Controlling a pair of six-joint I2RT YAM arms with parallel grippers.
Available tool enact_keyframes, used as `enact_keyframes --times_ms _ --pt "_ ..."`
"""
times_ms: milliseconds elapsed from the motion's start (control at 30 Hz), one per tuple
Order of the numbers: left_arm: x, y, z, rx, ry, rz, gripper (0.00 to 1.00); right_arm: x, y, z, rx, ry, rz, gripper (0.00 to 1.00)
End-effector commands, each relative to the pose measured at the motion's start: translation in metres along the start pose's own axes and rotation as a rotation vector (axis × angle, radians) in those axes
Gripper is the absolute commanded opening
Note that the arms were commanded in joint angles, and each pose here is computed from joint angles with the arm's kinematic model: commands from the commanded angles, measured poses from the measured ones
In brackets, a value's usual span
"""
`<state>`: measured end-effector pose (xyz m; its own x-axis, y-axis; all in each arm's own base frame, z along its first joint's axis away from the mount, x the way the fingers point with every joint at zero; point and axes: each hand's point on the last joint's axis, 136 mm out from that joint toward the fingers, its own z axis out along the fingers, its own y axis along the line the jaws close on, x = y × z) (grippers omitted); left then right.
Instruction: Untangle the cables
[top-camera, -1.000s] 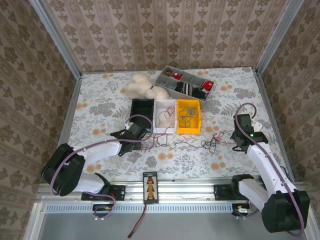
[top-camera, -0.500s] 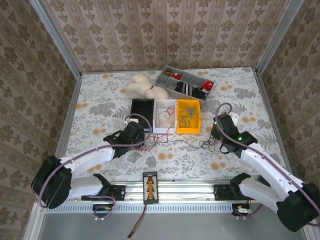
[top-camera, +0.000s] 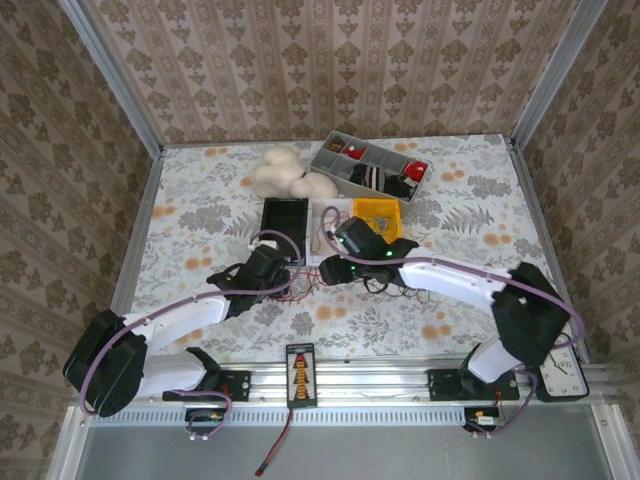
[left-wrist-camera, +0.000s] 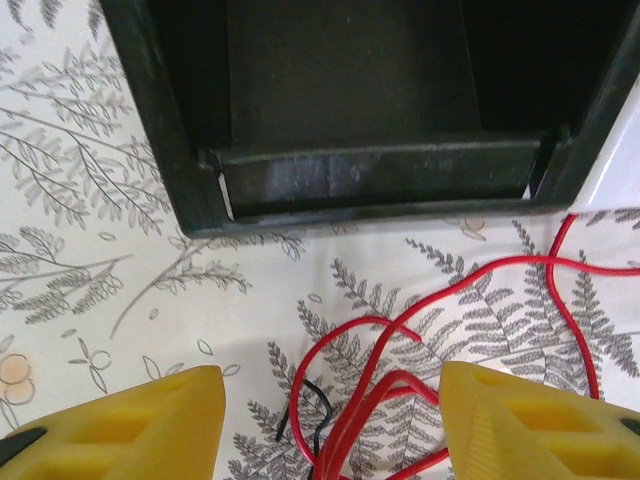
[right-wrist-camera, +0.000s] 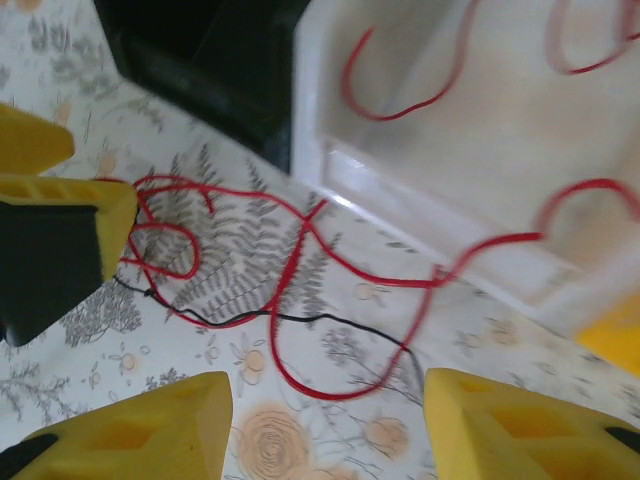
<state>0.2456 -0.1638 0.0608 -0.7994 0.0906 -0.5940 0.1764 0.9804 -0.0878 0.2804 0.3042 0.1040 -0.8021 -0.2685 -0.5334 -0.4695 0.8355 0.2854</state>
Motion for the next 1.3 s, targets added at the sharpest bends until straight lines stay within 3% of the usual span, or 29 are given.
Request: enact_keyframes --times_ms 0,267,467,600,700,800,933,1100,1267 --pt "0.004 0.000 0.001 0.011 0.027 0.022 0.58 0.000 0.016 0.019 -0.074 0.073 -0.050 0.54" --pt "0.007 -0.003 0.000 0.031 0.042 0.054 0.58 0.020 0.025 0.061 -0.089 0.204 -0.069 0.49" --pt "-0.004 -0.026 -0.021 0.072 -0.037 0.216 0.57 0.012 0.005 0.065 -0.007 0.162 -0.027 0.14" --pt "0.002 -0.062 -0.036 0.213 -0.074 0.361 0.52 0.001 -0.001 0.053 -0.063 0.109 0.066 0.05" --pt "0.012 -0.089 -0.039 0.352 -0.060 0.401 0.51 -0.005 0.004 0.044 -0.144 0.085 0.125 0.04" --pt "0.019 -0.103 -0.032 0.393 -0.024 0.439 0.50 -0.008 0.009 0.037 -0.188 0.073 0.139 0.04" --pt "0.015 -0.103 -0.015 0.293 -0.014 0.469 0.50 -0.010 0.008 0.032 -0.212 0.084 0.159 0.04" --pt "-0.001 -0.065 -0.002 0.050 -0.067 0.378 0.44 -0.014 0.004 0.016 -0.254 0.055 0.191 0.03" --pt "0.011 -0.081 -0.001 0.171 -0.031 0.405 0.45 -0.025 0.002 -0.012 -0.308 0.005 0.230 0.03"
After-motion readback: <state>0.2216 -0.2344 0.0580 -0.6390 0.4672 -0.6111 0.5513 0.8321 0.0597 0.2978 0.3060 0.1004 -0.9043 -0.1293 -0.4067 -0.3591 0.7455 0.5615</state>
